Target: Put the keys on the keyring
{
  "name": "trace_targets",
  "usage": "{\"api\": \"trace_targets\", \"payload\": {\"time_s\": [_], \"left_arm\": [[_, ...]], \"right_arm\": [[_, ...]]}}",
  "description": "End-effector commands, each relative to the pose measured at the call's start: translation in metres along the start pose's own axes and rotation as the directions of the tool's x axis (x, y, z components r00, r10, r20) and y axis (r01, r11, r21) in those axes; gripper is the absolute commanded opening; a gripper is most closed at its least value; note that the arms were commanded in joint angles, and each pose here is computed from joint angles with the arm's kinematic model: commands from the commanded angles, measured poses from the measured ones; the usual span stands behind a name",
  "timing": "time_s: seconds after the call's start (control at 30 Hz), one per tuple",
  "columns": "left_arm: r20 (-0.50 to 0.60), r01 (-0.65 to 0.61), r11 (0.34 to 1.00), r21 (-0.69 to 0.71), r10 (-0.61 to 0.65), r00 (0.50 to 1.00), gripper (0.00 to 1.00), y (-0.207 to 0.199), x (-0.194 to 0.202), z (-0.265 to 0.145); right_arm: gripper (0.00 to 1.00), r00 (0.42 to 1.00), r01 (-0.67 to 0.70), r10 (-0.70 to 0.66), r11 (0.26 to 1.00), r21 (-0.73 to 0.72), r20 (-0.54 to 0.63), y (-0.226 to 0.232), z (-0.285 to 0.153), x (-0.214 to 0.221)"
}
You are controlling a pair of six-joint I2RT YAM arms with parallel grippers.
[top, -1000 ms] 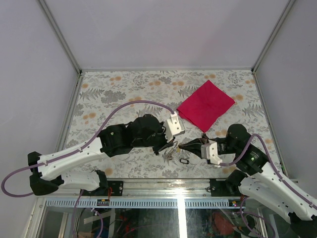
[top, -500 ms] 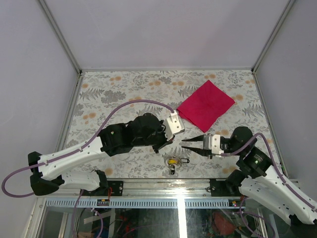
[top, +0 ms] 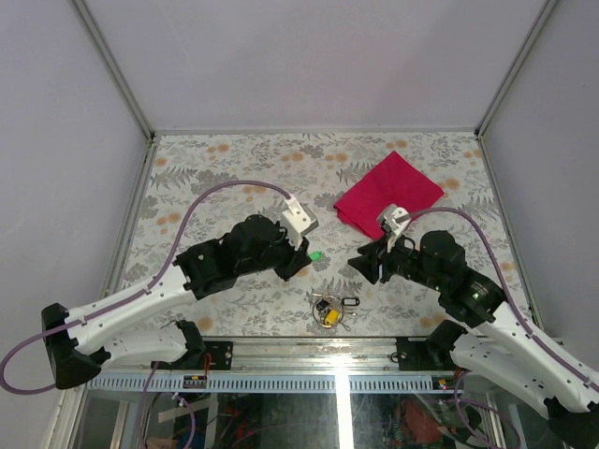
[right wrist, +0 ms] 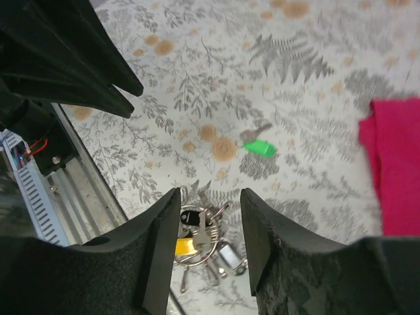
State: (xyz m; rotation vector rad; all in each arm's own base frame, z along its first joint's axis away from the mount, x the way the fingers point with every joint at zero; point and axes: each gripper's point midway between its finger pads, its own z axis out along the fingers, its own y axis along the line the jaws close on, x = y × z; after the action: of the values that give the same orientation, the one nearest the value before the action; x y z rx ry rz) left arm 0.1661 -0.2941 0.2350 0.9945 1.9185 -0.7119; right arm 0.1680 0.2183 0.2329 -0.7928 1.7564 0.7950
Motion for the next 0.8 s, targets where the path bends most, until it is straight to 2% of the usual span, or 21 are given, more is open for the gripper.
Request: {"api": "trace_targets", "payload": {"time_s": [0.0, 0.1, 0.2, 0.33, 0.43, 0.6, 0.77], "left_arm": [[0.136, 0.227, 0.974, 0.016, -0.227, 0.964, 0.24, 0.004, -0.006, 0.009], [0.138, 0.349, 0.937, -0.019, -0.343, 0.929, 0.27, 0.013, 0.016, 0.019], [0.112, 0.410, 0.911, -0.048, -0.403, 0.908, 0.28, 0.016, 0.042, 0.030], [0.138, 0.468, 0.882, -0.055, -0.458, 0.878, 0.34, 0.020, 0.057, 0.037], [0.118, 0.477, 0.874, -0.093, -0.466, 0.877, 0.36, 0.025, 0.071, 0.043], [0.133, 0.486, 0.863, -0.139, -0.471, 0.872, 0.36, 0.034, 0.078, 0.041], [0.174, 0.483, 0.844, -0.234, -0.452, 0.875, 0.40, 0.054, 0.079, 0.029]], "right_arm": [[0.49, 0.957, -0.275, 0.285, 0.950, 0.145, -0.051, -0.014, 0.008, 0.029], [0.48, 0.919, -0.355, 0.377, 0.918, 0.176, -0.113, -0.014, 0.016, 0.056], [0.47, 0.875, -0.398, 0.433, 0.898, 0.191, -0.217, -0.009, 0.022, 0.085], [0.44, 0.811, -0.468, 0.512, 0.858, 0.212, -0.283, -0.004, 0.031, 0.114], [0.44, 0.769, -0.506, 0.564, 0.825, 0.252, -0.301, -0.002, 0.034, 0.136], [0.44, 0.746, -0.476, 0.561, 0.826, 0.300, -0.359, 0.014, 0.042, 0.155], [0.43, 0.734, -0.427, 0.570, 0.810, 0.402, -0.368, 0.024, 0.052, 0.168]]}}
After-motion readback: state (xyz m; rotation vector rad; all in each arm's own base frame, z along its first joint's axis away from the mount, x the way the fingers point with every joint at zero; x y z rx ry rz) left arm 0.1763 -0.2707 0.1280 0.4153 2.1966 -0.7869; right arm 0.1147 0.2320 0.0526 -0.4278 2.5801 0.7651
